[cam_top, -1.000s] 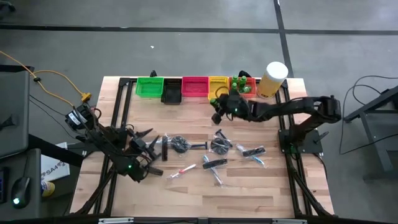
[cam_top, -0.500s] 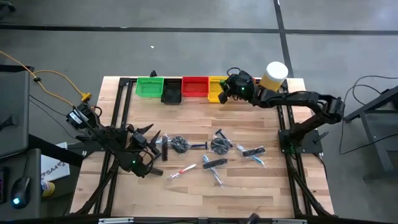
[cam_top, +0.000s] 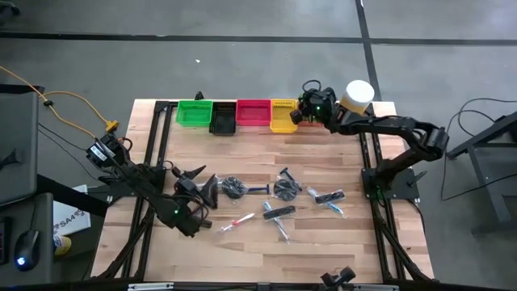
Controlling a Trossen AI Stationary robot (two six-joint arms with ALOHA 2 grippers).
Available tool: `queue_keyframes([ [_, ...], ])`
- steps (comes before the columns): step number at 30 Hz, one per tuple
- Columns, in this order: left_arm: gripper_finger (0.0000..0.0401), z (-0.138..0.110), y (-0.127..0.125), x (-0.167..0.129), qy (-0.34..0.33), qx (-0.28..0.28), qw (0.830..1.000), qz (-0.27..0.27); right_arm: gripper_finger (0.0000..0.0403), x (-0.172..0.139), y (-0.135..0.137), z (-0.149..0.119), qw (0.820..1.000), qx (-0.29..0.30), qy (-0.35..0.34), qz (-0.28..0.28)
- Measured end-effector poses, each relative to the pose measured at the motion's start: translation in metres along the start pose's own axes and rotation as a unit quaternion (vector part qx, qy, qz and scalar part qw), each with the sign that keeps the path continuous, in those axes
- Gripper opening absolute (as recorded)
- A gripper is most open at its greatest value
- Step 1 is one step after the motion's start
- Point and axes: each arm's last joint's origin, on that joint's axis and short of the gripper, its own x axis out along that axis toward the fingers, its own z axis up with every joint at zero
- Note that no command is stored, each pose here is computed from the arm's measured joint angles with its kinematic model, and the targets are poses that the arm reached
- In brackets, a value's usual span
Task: Pick & Place Travel size toiletries
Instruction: Put the green shampoo bottle into the orange basket
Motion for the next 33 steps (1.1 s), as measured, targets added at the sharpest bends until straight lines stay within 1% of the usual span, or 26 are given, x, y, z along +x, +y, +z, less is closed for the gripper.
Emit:
queue_keyframes([
  [4,0.0212,0.001,-0.007,0.000,0.010,-0.002,1.000,-0.001,0.0081,0.004,-0.012,0.001,1.000,-0.008,0.005,-0.003],
  [8,0.0212,-0.002,-0.013,0.000,0.043,-0.010,0.999,-0.002,0.0081,0.004,-0.023,0.005,1.000,-0.009,-0.003,0.011],
  [12,0.0212,-0.003,-0.029,0.006,0.087,-0.012,0.996,-0.011,0.0081,-0.001,-0.034,0.014,1.000,-0.010,-0.025,0.013],
  [14,0.0212,-0.002,-0.041,0.015,0.131,0.006,0.991,-0.031,0.0081,-0.004,-0.040,0.018,0.999,-0.009,-0.032,0.018],
  [16,0.0212,0.001,-0.055,0.026,0.171,0.027,0.982,-0.074,0.0081,-0.007,-0.045,0.021,0.999,-0.005,-0.039,0.031],
  [18,0.0212,0.006,-0.065,0.039,0.176,0.050,0.976,-0.113,0.0081,-0.010,-0.049,0.022,0.999,-0.004,-0.038,0.033],
  [20,0.0212,0.012,-0.069,0.049,0.161,0.078,0.976,-0.127,0.0081,-0.010,-0.050,0.021,0.999,-0.006,-0.030,0.033],
  [23,0.0212,0.013,-0.065,0.066,0.162,0.118,0.972,-0.120,0.0081,-0.009,-0.049,0.012,0.999,-0.009,-0.024,0.042],
  [26,0.0212,0.008,-0.054,0.084,0.176,0.118,0.971,-0.112,0.0081,-0.008,-0.049,-0.009,0.999,-0.019,-0.007,0.038],
  [29,0.0212,-0.004,-0.042,0.099,0.186,0.102,0.967,-0.142,0.0081,-0.011,-0.051,-0.026,0.999,-0.020,-0.012,0.031],
  [31,0.0212,-0.006,-0.035,0.108,0.166,0.082,0.967,-0.176,0.0081,-0.017,-0.053,-0.031,0.999,-0.012,-0.028,0.025],
  [33,0.0212,-0.009,-0.026,0.115,0.138,0.071,0.968,-0.196,0.0081,-0.022,-0.055,-0.034,0.999,-0.002,-0.041,0.022],
])
